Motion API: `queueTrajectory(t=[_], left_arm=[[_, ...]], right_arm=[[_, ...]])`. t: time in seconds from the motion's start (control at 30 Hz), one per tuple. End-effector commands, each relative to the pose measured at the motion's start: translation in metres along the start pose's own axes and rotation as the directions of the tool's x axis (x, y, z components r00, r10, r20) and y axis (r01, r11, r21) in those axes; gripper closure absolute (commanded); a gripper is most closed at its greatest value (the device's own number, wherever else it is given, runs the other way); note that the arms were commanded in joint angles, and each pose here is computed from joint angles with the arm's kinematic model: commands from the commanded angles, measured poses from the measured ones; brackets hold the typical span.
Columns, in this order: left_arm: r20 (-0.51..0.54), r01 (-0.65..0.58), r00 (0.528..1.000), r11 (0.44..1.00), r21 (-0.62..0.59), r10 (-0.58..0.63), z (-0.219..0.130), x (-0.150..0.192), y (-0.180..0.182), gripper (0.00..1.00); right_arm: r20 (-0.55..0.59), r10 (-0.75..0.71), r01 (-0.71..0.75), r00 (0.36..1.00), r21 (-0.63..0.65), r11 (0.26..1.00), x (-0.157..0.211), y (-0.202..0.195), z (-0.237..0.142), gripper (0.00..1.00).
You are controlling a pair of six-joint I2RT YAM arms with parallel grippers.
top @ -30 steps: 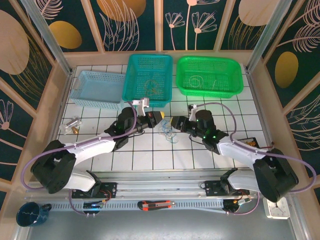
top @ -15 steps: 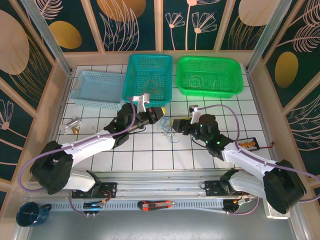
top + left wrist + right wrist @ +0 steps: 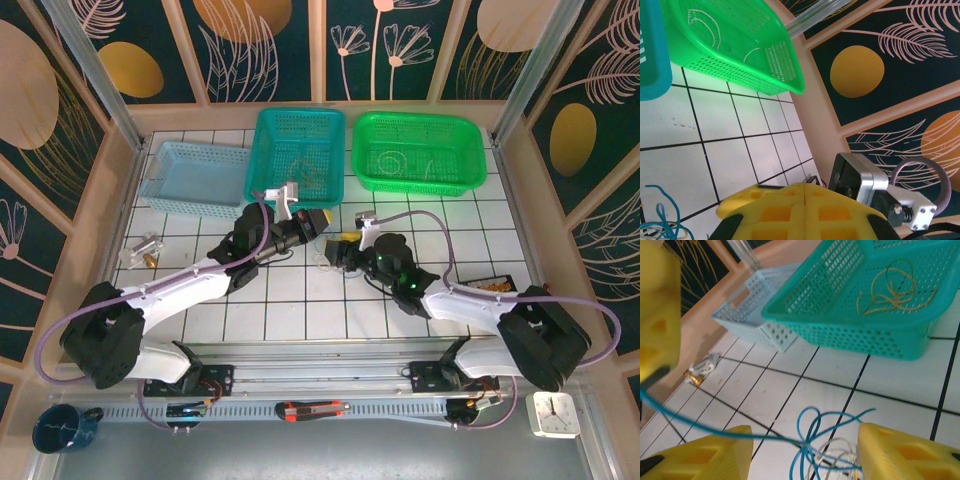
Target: Untangle the cables
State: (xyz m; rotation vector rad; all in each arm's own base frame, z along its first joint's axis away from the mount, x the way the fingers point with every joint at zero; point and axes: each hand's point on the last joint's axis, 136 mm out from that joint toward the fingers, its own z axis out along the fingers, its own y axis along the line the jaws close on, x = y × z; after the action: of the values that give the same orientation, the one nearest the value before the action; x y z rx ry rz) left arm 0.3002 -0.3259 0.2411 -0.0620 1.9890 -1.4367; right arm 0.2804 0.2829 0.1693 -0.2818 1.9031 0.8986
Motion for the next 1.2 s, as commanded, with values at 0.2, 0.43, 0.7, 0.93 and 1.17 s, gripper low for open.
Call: queueTrajectory(t=[0.2,0.43,0.7,0.93,1.17], left_arm=[[0.041,0.017,0.999,0.994,0.107,-0.022,-0.010,-0.017,-0.040,1.00],[0.062,0.003,0.998,0.986,0.168,-0.014,-0.014,-0.031,-0.069,1.00],[0.103,-0.038,0.995,0.971,0.235,0.014,-0.022,-0.054,-0.111,1.00],[0.153,-0.101,0.987,0.953,0.287,0.058,-0.030,-0.079,-0.154,1.00],[0.195,-0.175,0.974,0.928,0.328,0.115,-0.037,-0.102,-0.196,1.00]], right_arm=[[0.171,0.001,-0.012,0.985,0.060,0.998,-0.041,-0.003,0.023,0.44],[0.167,0.048,-0.067,0.985,0.109,0.992,-0.020,-0.024,0.034,0.68],[0.133,0.113,-0.134,0.985,0.162,0.978,0.014,-0.049,0.029,0.79],[0.107,0.171,-0.190,0.979,0.210,0.959,0.044,-0.069,0.015,0.79],[0.105,0.219,-0.239,0.970,0.254,0.937,0.064,-0.085,0.001,0.76]])
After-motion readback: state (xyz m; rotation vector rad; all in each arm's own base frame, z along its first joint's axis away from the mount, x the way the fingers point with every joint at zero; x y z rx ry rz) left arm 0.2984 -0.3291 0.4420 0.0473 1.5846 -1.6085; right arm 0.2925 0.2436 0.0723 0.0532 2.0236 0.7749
